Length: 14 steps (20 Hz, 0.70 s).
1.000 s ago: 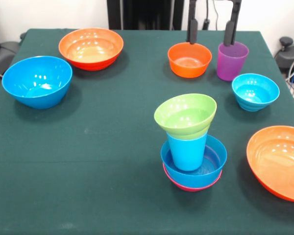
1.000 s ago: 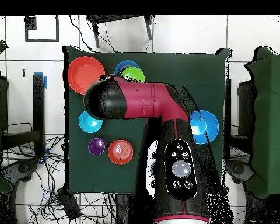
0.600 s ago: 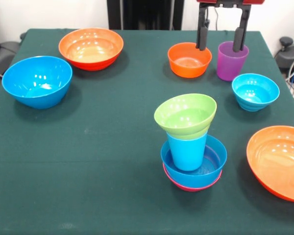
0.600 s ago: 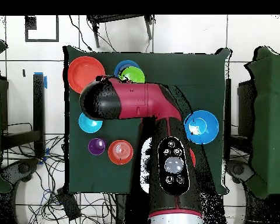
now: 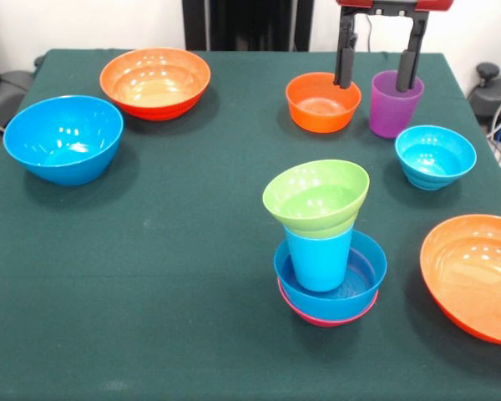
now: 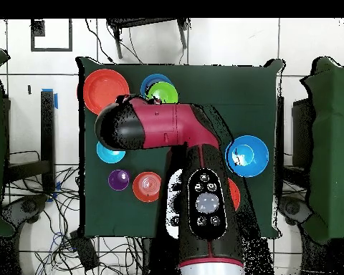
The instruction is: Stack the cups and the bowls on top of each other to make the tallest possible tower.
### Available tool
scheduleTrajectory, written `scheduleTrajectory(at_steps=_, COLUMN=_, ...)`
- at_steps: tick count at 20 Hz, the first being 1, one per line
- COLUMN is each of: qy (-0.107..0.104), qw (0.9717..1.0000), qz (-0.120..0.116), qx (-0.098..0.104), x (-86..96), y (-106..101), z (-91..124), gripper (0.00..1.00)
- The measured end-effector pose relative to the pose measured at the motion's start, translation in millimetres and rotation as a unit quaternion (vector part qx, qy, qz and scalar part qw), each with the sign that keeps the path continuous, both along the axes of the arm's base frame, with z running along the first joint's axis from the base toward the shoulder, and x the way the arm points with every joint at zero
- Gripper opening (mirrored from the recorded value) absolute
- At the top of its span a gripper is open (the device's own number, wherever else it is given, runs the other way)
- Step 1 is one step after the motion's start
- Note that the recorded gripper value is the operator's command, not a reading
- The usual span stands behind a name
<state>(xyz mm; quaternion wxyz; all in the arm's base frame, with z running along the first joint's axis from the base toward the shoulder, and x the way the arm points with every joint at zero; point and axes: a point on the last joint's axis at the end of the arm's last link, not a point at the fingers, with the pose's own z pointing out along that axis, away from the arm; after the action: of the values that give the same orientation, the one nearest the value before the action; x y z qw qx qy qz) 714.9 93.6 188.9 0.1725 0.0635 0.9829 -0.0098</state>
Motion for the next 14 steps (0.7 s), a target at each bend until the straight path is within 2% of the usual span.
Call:
scheduleTrajectory(at_steps=5, qy=-0.009, qw=0.9999, qz=0.010, qx=-0.009, x=-0.1, y=-1.4, z=-3.4, gripper=1.00)
scheduleTrajectory(at_steps=11, qy=-0.063, qw=0.9971, qz=0.032, qx=-0.029, x=5.9, y=-5.0, z=-4.2, gripper=1.00)
scheduleTrajectory(at_steps=12, qy=-0.085, qw=0.9950, qz=0.040, qx=-0.035, x=7.6, y=-5.5, z=-4.0, gripper=1.00)
scheduleTrajectory(at_steps=14, qy=-0.096, qw=0.9937, qz=0.043, qx=-0.037, x=7.3, y=-5.9, z=-4.6, gripper=1.00)
